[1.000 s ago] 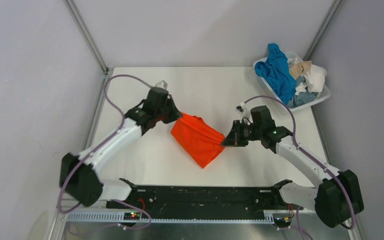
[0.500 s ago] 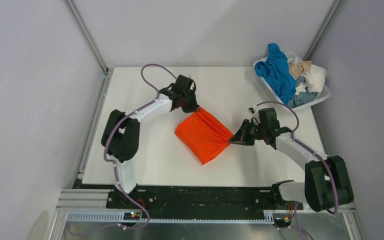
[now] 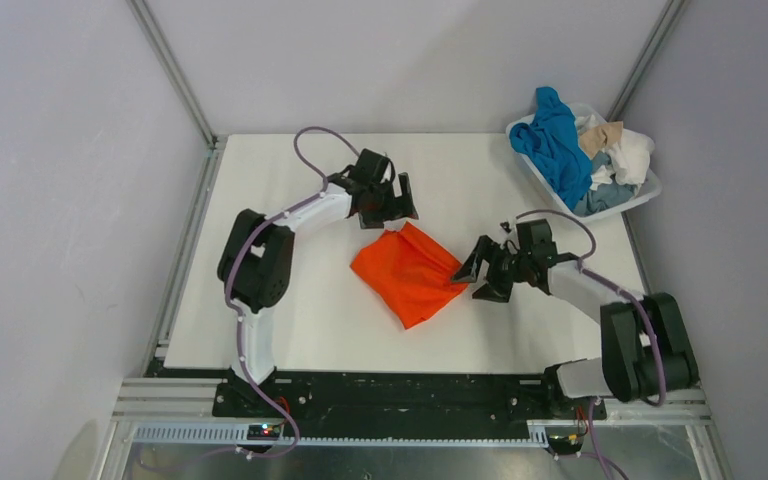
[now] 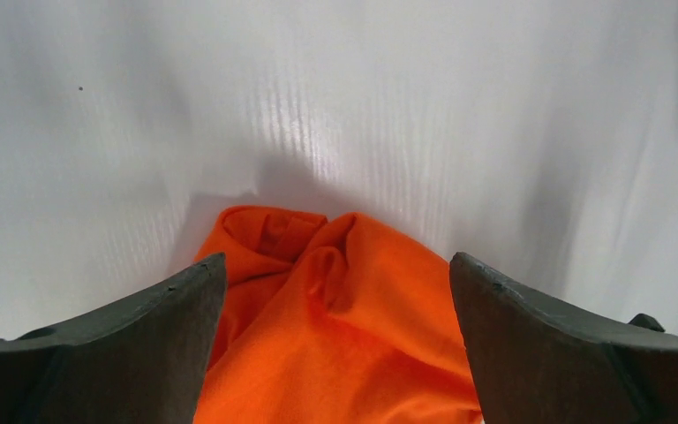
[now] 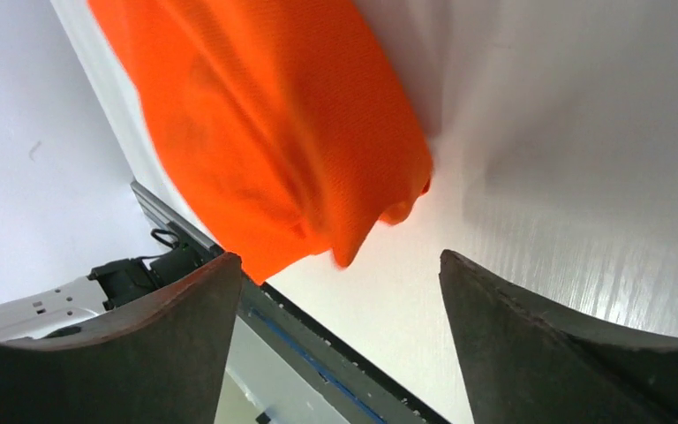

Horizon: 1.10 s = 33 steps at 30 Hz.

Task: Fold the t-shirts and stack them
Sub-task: Fold the long partially folded tshirt into a neat square, then smooth out wrinkles on the folded tshirt

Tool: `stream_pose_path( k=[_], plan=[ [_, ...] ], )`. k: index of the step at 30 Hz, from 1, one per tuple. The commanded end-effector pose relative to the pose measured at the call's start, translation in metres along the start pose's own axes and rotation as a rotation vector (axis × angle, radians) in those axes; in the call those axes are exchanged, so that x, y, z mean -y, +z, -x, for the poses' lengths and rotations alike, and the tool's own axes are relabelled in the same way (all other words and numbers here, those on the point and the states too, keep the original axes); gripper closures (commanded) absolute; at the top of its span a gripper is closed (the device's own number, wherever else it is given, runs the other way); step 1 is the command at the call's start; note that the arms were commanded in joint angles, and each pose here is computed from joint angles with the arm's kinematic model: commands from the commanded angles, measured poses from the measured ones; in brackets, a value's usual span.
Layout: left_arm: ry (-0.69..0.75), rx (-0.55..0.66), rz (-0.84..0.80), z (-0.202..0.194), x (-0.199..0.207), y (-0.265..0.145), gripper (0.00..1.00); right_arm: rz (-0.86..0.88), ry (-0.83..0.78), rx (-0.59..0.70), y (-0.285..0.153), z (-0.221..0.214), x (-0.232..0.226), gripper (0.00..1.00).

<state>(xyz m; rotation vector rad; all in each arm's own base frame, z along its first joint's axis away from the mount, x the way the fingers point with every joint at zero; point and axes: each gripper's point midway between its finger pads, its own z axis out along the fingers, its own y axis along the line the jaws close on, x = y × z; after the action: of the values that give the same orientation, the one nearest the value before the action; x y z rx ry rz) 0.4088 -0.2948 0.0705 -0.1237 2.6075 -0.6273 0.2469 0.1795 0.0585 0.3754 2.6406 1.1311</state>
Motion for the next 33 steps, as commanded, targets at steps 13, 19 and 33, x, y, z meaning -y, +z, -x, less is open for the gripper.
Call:
stream_pose_path(
  k=[13,19,33],
  plan=[
    [0.057,0.168,-0.082,-0.022,0.002,-0.112,0.0,0.236,-0.363,0.106,-0.006,-0.004,-0.148,0.01],
    [-0.089,0.226,0.004,-0.037,-0.065,-0.127,0.0,0.216,-0.37,0.098,0.049,0.037,-0.174,0.01],
    [0.02,0.287,-0.149,-0.039,-0.044,-0.16,0.0,-0.04,-0.292,0.196,0.101,0.147,-0.115,0.01]
  ],
)
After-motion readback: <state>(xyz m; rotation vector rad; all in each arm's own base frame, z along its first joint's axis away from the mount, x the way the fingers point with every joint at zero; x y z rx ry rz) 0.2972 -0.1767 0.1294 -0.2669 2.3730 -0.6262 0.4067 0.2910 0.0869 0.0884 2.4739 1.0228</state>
